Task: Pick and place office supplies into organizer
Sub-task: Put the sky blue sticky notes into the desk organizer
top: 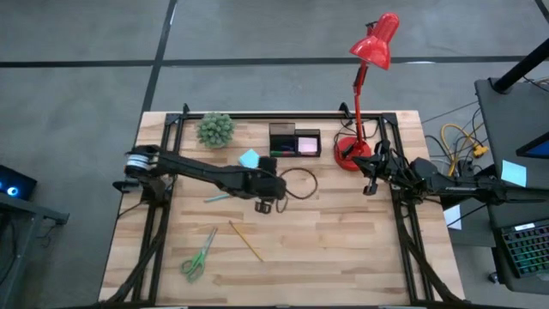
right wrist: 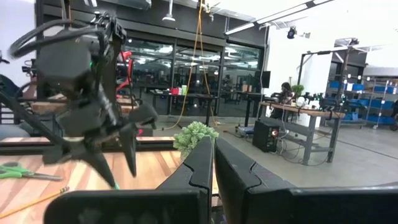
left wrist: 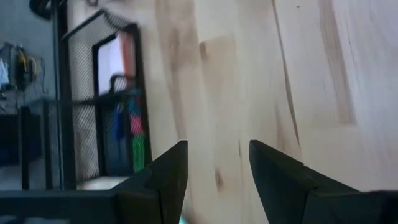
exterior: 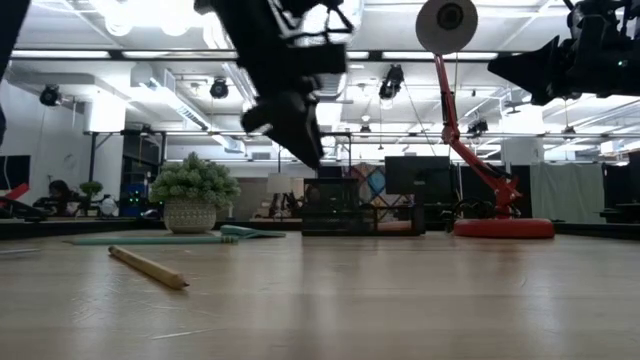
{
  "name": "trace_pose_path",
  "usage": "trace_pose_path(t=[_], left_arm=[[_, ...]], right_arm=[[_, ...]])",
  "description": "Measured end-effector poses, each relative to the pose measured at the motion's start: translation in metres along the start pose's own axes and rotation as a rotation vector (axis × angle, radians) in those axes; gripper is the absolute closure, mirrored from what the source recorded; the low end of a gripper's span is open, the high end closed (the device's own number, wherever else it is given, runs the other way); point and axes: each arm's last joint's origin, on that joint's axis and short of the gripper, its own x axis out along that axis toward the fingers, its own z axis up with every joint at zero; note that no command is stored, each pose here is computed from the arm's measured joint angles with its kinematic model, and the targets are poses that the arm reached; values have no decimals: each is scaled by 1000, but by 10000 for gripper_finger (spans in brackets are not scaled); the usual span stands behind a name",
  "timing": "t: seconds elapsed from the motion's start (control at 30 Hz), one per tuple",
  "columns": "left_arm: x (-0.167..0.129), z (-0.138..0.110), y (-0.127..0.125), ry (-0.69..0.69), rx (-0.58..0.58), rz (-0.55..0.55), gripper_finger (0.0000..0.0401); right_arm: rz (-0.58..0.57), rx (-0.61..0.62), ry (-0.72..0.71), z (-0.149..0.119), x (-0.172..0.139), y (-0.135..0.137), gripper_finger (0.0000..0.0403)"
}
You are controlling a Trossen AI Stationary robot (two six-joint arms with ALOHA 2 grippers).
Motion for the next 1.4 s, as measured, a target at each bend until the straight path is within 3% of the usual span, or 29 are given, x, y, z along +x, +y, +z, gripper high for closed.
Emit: trace_pose_path(t=[0.13, 0.3, 0.63, 0.87, 1.4], left_arm=[[-17, -23, 4, -1, -63, 0, 244], [-28, -54, 3, 20, -58, -3, 244], [-14, -113, -10, 160, 100, 36, 244], [5, -120, -10, 160, 301, 40, 244], [45, -137, 22, 258, 368, 49, 244]], right_arm=[[0, 1, 0, 0, 0, 0, 394], [0, 8, -1, 0, 0, 0, 394], [0, 8, -1, 0, 0, 0, 394], [-1, 14, -1, 0, 0, 0, 394], [0, 26, -1, 0, 0, 0, 394]])
